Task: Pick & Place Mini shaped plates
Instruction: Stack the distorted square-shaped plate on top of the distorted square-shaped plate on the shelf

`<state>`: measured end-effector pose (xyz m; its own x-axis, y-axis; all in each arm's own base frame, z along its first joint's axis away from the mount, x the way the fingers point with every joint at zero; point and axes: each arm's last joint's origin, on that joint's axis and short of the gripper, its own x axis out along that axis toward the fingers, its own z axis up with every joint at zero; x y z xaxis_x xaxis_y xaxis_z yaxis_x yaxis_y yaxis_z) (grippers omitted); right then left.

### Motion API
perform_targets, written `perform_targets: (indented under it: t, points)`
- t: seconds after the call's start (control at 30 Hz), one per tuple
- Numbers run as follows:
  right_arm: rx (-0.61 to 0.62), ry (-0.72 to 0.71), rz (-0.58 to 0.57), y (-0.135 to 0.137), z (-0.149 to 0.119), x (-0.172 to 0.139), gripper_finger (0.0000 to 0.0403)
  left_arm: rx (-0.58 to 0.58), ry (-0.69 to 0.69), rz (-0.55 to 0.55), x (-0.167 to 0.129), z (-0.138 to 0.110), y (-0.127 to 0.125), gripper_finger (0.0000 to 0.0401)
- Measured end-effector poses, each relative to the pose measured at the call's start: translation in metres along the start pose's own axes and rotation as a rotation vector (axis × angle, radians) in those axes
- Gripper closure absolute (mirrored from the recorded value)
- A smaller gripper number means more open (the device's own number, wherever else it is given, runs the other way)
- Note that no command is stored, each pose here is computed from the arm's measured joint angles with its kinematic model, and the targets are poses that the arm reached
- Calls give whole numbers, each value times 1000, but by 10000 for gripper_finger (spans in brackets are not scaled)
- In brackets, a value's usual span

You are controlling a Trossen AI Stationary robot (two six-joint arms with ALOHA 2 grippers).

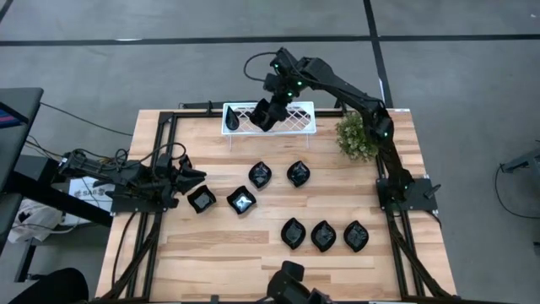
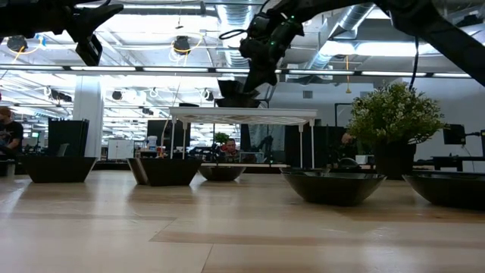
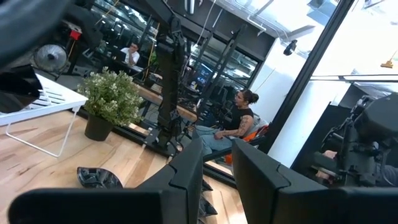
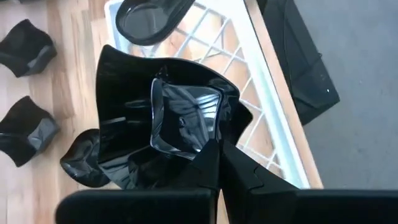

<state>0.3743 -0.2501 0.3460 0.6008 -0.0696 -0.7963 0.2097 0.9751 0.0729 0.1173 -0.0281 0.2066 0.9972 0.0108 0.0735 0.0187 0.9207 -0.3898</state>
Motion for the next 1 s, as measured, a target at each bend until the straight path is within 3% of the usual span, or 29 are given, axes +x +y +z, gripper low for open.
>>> perform_targets:
  t: [0.37, 1.0]
  points:
    - [18, 3, -1, -2, -1, 2, 402, 1, -3, -1, 0, 0, 0, 313]
    - [19, 7, -3, -2, -1, 2, 360, 1, -4, -1, 0, 0, 0, 313]
